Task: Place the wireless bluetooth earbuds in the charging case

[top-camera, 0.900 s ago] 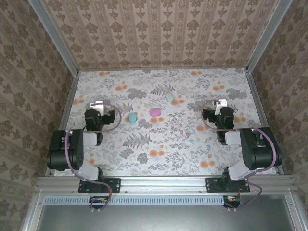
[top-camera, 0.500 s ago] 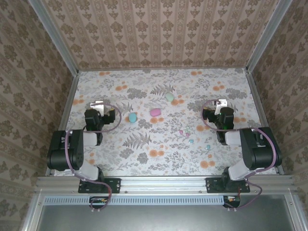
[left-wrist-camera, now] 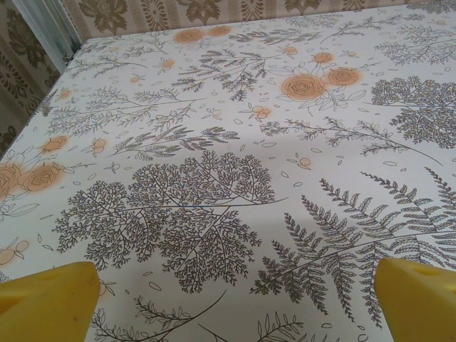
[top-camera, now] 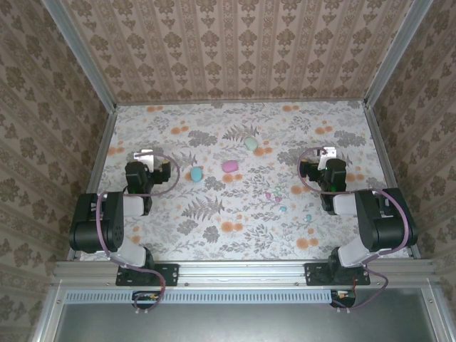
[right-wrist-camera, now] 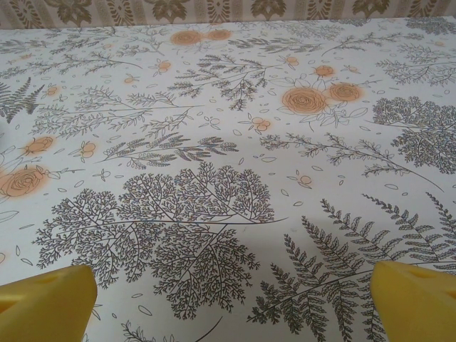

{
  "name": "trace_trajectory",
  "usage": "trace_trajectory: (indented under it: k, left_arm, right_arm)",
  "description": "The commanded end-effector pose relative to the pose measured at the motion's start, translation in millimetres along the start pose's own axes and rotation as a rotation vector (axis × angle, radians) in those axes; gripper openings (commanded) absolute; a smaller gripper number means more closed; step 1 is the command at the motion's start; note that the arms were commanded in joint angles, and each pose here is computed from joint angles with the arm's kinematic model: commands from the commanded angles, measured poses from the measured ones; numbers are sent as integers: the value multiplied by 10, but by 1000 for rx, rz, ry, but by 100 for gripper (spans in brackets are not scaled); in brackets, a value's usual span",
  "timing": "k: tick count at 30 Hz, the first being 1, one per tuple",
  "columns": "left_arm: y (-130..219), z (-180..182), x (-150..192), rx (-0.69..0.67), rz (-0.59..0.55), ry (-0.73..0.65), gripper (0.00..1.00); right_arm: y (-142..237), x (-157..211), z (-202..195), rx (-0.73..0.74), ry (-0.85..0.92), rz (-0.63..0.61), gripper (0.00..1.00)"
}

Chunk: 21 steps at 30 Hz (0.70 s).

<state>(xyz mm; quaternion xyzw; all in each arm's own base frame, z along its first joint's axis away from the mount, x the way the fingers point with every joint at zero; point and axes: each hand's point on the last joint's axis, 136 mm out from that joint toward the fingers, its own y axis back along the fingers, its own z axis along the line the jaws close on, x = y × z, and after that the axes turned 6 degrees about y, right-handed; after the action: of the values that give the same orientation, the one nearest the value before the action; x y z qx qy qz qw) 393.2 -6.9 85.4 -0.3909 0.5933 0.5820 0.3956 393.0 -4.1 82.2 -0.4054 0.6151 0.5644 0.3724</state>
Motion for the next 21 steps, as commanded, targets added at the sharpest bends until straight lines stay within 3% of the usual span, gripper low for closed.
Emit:
trace_trajectory:
  k: [1, 21]
  left_arm:
    - [-28, 6, -94, 8, -20, 5, 100]
    - [-31, 7, -99, 0, -19, 0, 100]
  right_arm:
    - [-12, -163, 9, -1, 1, -47, 100]
    - [2, -169, 5, -12, -8, -53, 98]
